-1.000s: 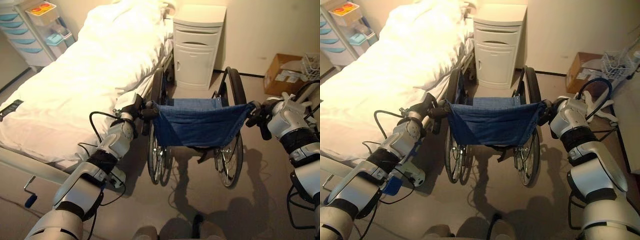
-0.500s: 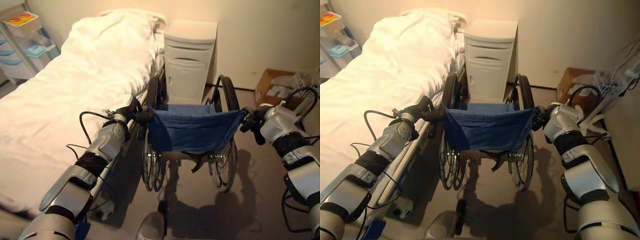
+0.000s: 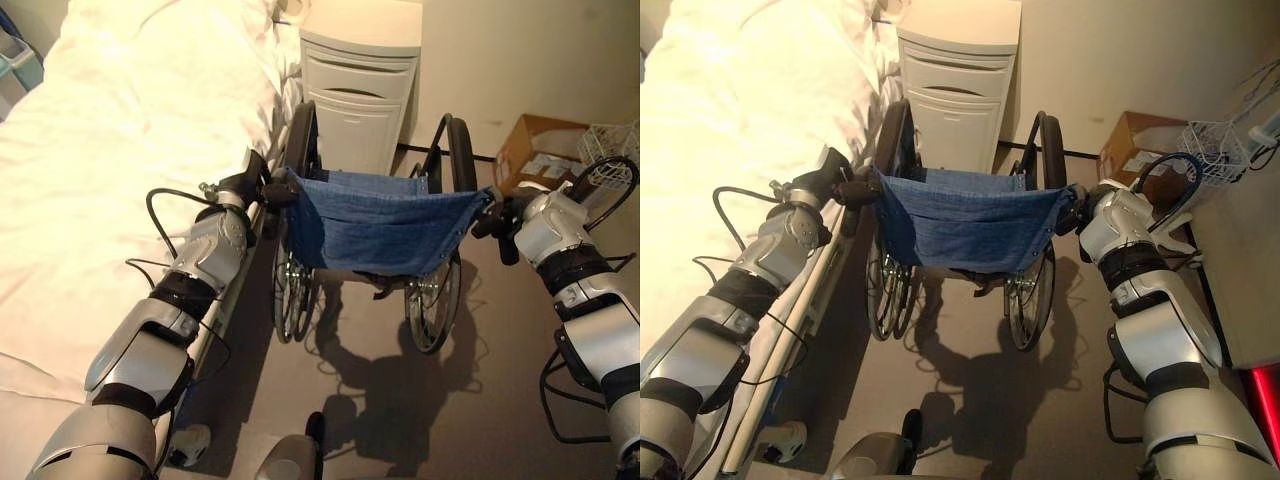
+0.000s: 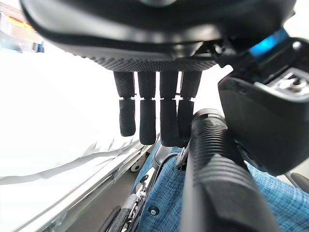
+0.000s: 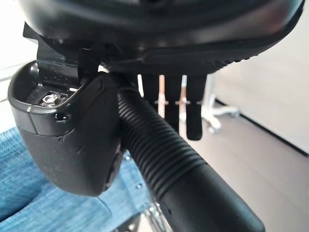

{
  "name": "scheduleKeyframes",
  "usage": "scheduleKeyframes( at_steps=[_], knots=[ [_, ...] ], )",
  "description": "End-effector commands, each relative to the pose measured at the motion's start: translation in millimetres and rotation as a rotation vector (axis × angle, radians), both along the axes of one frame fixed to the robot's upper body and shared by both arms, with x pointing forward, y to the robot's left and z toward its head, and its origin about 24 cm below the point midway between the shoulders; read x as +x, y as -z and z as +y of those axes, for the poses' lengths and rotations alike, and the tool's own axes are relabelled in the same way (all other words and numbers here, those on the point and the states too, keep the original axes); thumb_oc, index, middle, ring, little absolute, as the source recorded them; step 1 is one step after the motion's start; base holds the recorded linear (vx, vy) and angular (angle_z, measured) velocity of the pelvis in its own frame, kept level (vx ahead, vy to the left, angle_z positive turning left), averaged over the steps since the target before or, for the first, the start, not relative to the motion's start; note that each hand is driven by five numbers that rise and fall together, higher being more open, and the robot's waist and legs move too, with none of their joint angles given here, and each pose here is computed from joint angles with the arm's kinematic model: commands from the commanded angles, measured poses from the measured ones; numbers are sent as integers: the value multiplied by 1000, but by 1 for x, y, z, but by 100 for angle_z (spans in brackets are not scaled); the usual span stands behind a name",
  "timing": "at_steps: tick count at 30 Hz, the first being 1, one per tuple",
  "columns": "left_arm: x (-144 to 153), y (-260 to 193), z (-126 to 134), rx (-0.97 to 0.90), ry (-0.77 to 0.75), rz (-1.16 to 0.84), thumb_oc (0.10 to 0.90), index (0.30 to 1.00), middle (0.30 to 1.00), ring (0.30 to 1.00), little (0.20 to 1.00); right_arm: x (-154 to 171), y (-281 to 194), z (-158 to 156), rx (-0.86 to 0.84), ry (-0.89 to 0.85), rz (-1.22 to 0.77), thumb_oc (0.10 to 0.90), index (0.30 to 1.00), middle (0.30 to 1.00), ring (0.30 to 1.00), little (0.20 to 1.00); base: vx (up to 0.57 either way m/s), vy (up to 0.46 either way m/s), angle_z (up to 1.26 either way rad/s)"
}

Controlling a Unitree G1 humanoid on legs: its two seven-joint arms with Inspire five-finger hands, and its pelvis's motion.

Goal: Push the wheelchair next to the bed

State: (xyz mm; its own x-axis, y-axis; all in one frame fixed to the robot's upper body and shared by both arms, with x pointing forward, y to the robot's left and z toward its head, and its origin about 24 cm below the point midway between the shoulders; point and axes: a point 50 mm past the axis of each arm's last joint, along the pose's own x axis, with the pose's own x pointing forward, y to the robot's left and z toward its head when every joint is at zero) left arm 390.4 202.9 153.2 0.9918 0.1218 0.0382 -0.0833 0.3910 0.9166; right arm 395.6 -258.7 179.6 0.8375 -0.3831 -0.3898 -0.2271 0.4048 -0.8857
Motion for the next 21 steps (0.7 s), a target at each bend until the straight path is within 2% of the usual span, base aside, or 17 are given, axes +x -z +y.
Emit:
scheduleKeyframes(
  at_steps=[1,3,10,11,12,18,21],
  knots=[
    [-24,63,34,70,-124,213,400,300,300,300,300,5,30,63,-54,-420,-25,400,300,300,300,300,86,-82,-11],
    [-28,62,41,55,-143,220,400,300,300,300,300,4,24,68,-40,-444,-62,400,300,300,300,300,88,-106,4],
    [-28,66,35,103,-129,277,402,302,302,302,302,1,41,58,39,-368,12,400,300,300,300,300,108,-68,45],
    [-28,66,36,107,-137,285,483,425,425,425,425,1,43,56,47,-347,24,400,300,300,300,300,46,-9,22],
    [-28,67,37,108,-141,292,800,900,900,900,900,0,44,56,56,-337,30,800,900,900,900,900,11,1,10],
    [-25,59,40,98,-147,288,800,900,900,900,900,-1,47,49,112,-264,52,800,900,900,900,900,1,22,6],
    [-28,61,46,37,-168,355,800,900,900,900,900,-3,39,42,163,-204,52,800,900,900,900,900,0,0,0]
  ],
)
